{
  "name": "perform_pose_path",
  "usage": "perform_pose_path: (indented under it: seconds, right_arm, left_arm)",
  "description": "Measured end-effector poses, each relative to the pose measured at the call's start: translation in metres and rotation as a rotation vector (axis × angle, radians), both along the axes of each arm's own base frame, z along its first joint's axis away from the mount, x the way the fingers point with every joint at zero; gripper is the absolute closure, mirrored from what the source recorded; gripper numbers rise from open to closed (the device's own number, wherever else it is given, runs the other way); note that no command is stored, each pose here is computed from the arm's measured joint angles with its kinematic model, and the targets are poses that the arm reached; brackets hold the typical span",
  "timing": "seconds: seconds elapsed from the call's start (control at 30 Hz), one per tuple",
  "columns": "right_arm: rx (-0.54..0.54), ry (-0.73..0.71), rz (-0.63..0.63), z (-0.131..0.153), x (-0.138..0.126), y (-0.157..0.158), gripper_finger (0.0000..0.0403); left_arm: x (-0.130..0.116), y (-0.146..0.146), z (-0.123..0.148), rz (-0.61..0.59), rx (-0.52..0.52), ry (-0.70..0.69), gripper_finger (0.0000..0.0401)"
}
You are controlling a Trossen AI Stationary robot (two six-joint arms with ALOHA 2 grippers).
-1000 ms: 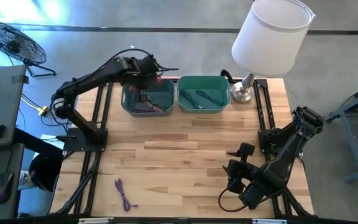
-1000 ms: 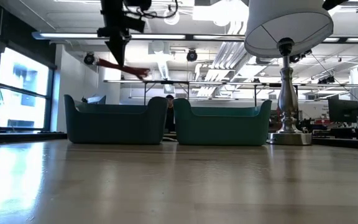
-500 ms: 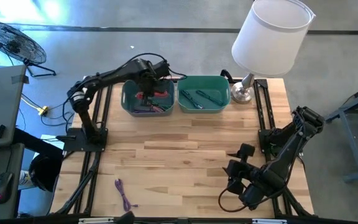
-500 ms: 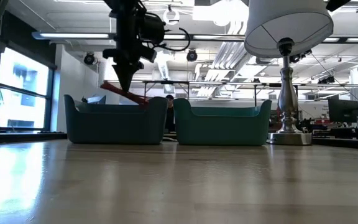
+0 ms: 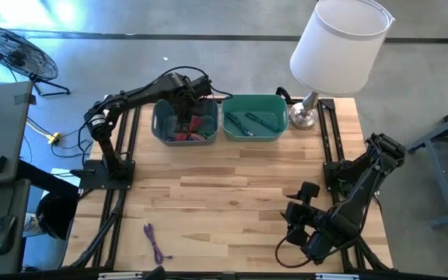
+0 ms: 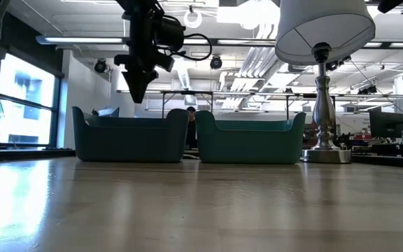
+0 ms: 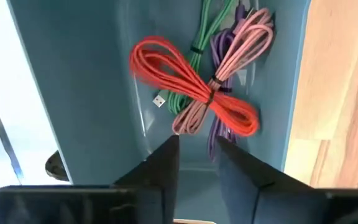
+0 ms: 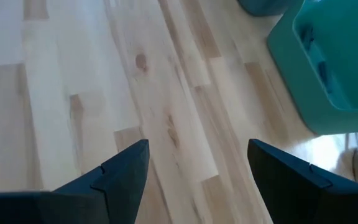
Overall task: Pick & Place USB Port
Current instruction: Put the white usb cable into the green bin
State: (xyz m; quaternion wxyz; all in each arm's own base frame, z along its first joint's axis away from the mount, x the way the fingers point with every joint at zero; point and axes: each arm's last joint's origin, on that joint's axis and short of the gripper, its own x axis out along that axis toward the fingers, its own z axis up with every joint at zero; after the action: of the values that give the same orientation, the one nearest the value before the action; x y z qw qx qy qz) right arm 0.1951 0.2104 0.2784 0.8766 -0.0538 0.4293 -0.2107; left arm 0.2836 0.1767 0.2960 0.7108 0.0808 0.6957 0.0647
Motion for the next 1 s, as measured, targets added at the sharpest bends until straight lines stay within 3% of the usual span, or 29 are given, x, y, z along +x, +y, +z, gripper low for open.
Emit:
perform_pose_path:
  seconds: [0.1, 0.2, 0.3, 0.43, 0.57, 0.83, 1.0]
  right_arm:
    - [0.025, 0.090, 0.047, -0.003, -0.002, 0.003, 0.0137]
    - [0.048, 0.242, 0.142, -0.005, -0.005, 0.004, 0.0137]
    - [0.150, 0.416, 0.190, -0.008, -0.007, 0.004, 0.0137]
    - [0.309, 0.598, 0.173, -0.009, -0.011, 0.003, 0.0137]
    - [0.387, 0.721, 0.267, -0.009, -0.018, 0.009, 0.0137]
    - [0.371, 0.774, 0.547, -0.010, -0.044, 0.035, 0.0137]
    - [0.314, 0.762, 0.633, -0.021, -0.061, 0.056, 0.0137]
  left_arm:
    - [-0.001, -0.001, 0.000, 0.019, -0.021, 0.001, 0.0280]
    - [-0.002, -0.005, -0.001, 0.028, -0.112, -0.027, 0.0266]
    - [0.002, -0.013, -0.001, 0.031, -0.218, -0.072, 0.0262]
    - [0.015, -0.036, 0.000, -0.039, -0.303, -0.121, 0.0261]
    - [0.033, -0.067, 0.001, -0.129, -0.308, -0.166, 0.0261]
    - [0.064, -0.147, 0.004, -0.322, -0.300, -0.271, 0.0261]
    - [0.073, -0.202, 0.007, -0.425, -0.302, -0.340, 0.0261]
